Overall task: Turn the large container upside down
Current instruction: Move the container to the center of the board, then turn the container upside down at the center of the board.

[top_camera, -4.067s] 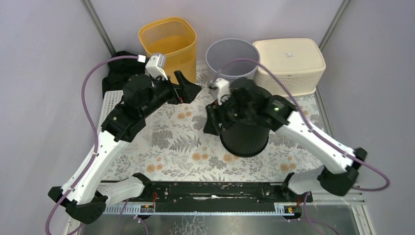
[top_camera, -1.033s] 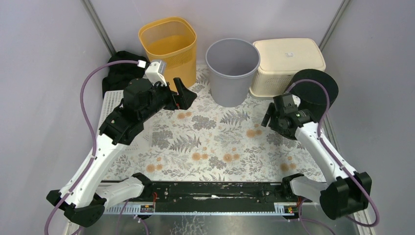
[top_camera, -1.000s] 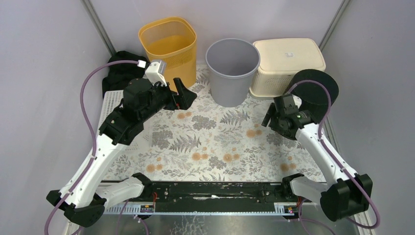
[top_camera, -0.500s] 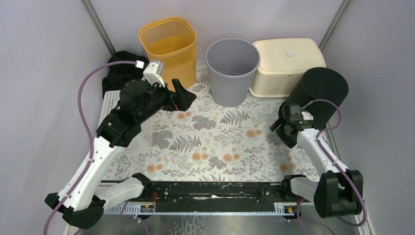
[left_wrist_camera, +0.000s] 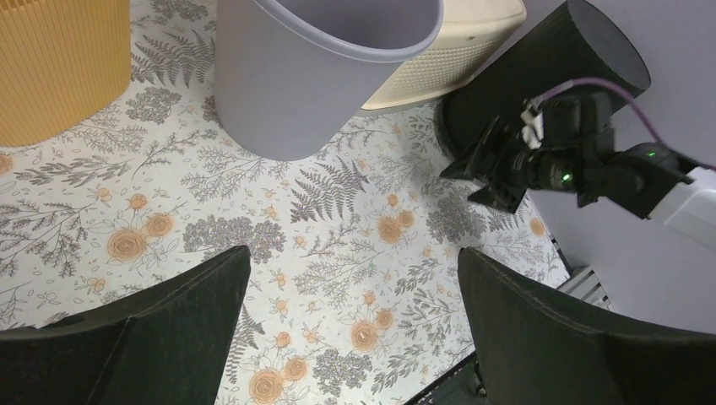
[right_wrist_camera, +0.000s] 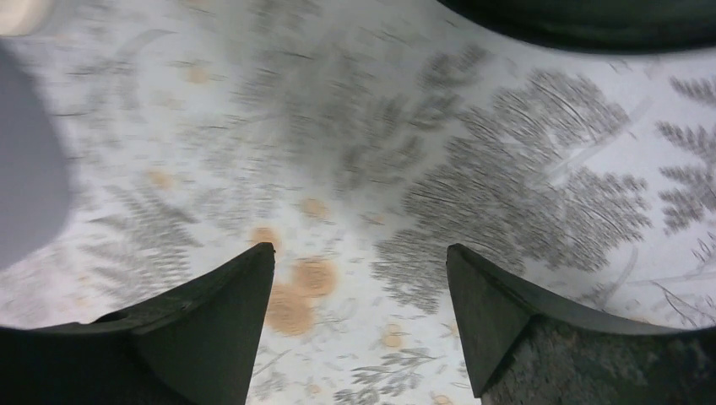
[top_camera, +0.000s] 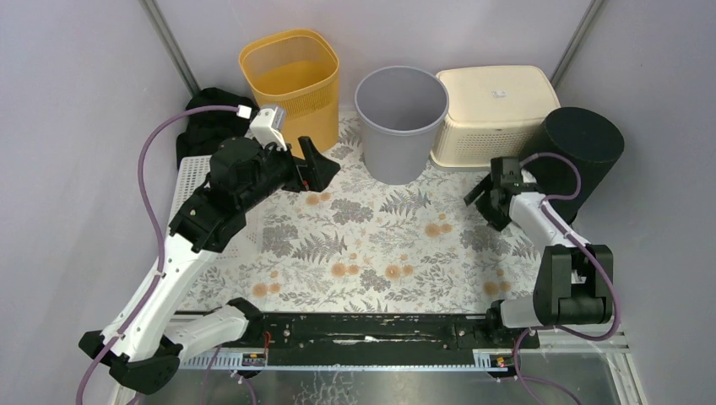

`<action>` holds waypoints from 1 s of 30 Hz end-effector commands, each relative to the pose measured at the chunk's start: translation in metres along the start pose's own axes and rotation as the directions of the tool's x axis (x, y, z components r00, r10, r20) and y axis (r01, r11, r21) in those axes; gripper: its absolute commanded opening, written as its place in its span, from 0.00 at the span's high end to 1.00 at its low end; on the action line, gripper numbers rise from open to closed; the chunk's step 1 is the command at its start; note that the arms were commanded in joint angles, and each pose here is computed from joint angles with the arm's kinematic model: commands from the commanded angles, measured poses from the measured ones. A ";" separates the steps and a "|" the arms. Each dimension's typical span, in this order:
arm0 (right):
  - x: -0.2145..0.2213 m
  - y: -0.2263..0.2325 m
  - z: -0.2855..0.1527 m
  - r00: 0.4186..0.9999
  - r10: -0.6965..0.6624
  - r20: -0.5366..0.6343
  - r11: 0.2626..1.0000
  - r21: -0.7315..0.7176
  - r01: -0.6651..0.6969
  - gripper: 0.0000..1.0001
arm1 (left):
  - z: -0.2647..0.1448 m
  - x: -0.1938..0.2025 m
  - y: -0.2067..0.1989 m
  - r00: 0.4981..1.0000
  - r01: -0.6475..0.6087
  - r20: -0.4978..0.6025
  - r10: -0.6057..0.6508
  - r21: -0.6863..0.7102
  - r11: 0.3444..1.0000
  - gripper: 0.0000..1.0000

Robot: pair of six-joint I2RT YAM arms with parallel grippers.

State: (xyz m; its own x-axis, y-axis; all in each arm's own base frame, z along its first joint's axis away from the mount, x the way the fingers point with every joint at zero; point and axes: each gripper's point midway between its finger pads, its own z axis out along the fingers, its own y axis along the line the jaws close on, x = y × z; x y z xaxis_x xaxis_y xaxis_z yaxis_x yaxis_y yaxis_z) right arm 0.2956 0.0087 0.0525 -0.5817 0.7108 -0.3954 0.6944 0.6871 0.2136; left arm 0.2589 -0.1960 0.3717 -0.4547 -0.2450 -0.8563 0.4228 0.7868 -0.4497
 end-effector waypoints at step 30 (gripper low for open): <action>0.011 0.360 -0.205 0.468 -0.606 0.644 0.233 -0.419 0.878 0.23 | -0.038 -0.029 -0.002 0.999 0.010 0.043 -0.008 -0.054 0.998 0.00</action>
State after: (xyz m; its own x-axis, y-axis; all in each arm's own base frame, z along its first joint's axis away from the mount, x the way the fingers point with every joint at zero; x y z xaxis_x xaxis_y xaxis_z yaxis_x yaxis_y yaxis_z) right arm 0.4294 0.2943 0.2981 -0.5091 -0.1206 -0.8522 -0.5079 0.8415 0.1844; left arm 0.2505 -0.1811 0.3967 -0.4415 -0.2576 -0.8595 0.3940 0.8050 -0.4436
